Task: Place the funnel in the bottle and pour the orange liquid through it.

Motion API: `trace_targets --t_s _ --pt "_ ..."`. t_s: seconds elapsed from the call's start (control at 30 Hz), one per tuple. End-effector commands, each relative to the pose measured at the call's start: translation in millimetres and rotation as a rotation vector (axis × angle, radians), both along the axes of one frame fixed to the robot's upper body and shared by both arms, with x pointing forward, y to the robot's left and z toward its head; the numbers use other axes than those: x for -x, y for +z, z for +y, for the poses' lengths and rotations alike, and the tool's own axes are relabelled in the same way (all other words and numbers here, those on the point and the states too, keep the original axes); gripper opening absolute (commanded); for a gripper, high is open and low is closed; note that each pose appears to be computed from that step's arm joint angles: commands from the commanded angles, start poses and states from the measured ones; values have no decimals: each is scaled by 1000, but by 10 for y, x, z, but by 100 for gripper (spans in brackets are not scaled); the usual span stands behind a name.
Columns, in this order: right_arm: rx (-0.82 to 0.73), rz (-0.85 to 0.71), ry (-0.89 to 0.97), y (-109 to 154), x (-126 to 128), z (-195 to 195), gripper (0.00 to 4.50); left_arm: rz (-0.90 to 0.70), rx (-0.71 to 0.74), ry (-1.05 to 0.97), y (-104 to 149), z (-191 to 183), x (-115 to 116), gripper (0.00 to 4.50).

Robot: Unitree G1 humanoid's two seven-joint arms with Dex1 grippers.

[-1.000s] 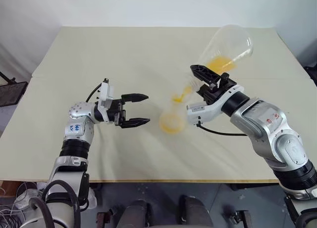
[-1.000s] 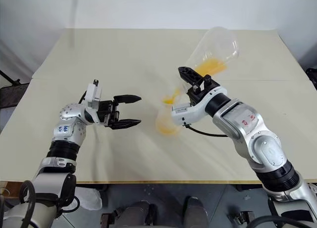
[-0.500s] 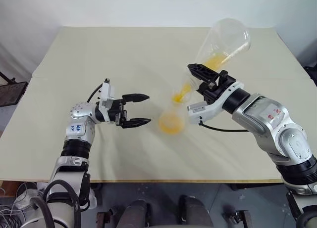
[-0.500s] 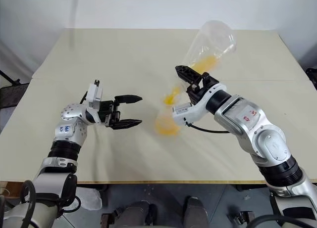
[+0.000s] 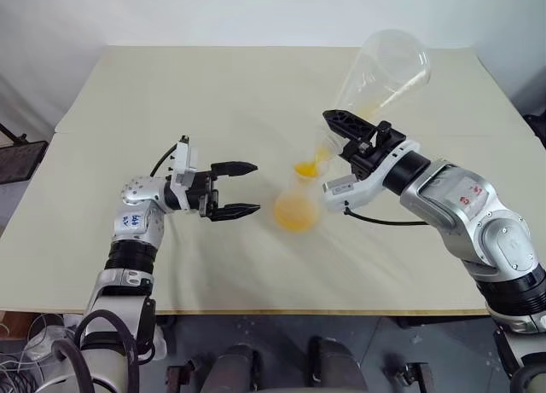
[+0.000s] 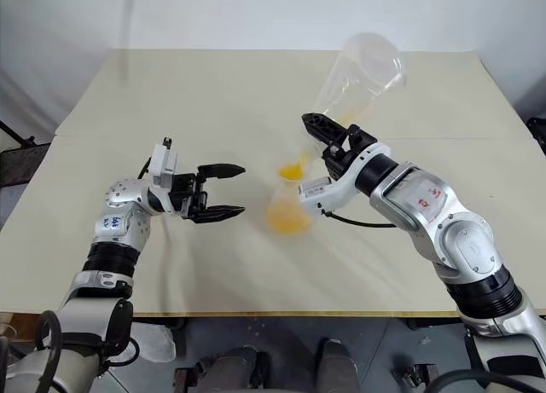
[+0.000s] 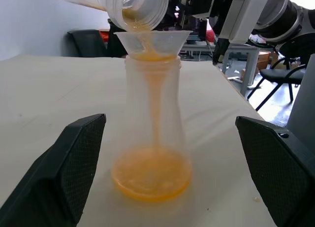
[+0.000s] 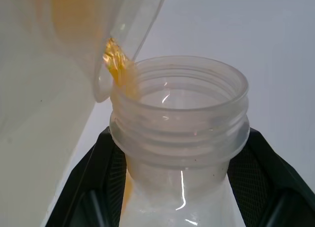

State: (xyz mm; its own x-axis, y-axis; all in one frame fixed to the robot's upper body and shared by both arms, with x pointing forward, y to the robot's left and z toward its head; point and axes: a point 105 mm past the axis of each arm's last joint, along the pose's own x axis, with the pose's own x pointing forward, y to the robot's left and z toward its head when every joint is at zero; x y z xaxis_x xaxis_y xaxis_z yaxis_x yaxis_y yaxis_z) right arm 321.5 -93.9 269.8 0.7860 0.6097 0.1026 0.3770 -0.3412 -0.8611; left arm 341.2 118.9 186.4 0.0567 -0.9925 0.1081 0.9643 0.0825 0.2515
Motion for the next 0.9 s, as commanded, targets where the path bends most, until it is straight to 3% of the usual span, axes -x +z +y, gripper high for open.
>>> trace_targets --t_s 0.03,0.57,0.9 --pt "0 -98 14 228 69 -27 244 -47 3 -7 113 -20 -1 450" --pt "39 -117 19 262 53 -54 244 -46 1 -7 121 -42 -25 450" --pt "-34 -59 54 241 95 10 244 -43 -5 -7 116 -35 -28 450"
